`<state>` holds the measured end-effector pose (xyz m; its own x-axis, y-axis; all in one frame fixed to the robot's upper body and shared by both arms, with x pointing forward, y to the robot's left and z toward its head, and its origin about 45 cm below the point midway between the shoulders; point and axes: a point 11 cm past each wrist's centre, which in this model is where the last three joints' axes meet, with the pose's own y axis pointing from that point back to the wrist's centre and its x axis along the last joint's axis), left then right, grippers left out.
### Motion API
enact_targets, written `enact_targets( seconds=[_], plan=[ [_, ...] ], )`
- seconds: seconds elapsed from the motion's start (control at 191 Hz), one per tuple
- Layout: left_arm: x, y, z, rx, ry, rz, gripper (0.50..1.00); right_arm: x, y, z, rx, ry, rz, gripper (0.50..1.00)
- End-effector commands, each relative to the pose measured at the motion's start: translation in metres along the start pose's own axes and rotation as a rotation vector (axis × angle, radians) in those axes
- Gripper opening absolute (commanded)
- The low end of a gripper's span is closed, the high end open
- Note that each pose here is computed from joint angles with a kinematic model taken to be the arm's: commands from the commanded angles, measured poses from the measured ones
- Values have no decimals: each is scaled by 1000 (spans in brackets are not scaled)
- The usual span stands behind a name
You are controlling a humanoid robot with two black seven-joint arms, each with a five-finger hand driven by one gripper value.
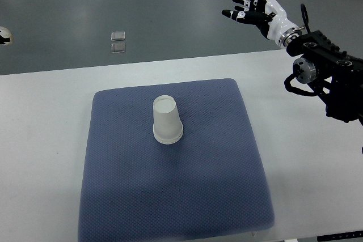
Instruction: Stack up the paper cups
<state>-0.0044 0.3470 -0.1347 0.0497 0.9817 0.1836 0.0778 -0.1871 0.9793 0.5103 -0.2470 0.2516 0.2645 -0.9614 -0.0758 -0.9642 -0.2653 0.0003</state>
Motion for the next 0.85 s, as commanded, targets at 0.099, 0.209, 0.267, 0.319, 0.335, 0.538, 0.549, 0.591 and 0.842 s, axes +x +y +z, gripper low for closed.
enact_targets(
  seconds=[0.099, 0.209, 0.267, 0.319, 0.335, 0.538, 0.549, 0.591, 0.842],
  plan=[
    [0, 0, -1, 1, -2, 0, 1000, 8, 10, 25, -28, -233, 82, 913],
    [0, 0, 0, 0, -1, 0, 1000, 11, 17, 41, -65, -324, 113, 913],
    [0, 0, 0, -1, -1, 0, 1000, 7, 20, 48, -73, -335, 112, 913],
    [0, 0, 0, -1, 1, 0, 1000, 2, 22, 56, -82, -344, 108, 913],
    [0, 0, 0, 0, -1, 0, 1000, 0, 23, 60, -86, -346, 109, 913],
    [0, 0, 0, -1, -1, 0, 1000, -5, 23, 61, -58, -342, 108, 913],
    [0, 0, -1, 1, 1, 0, 1000, -5, 23, 61, -58, -342, 108, 913],
    [0, 0, -1, 1, 0, 0, 1000, -5, 23, 61, -57, -341, 109, 913],
    [0, 0, 0, -1, 1, 0, 1000, -1, 24, 58, -41, -332, 121, 913]
  ],
)
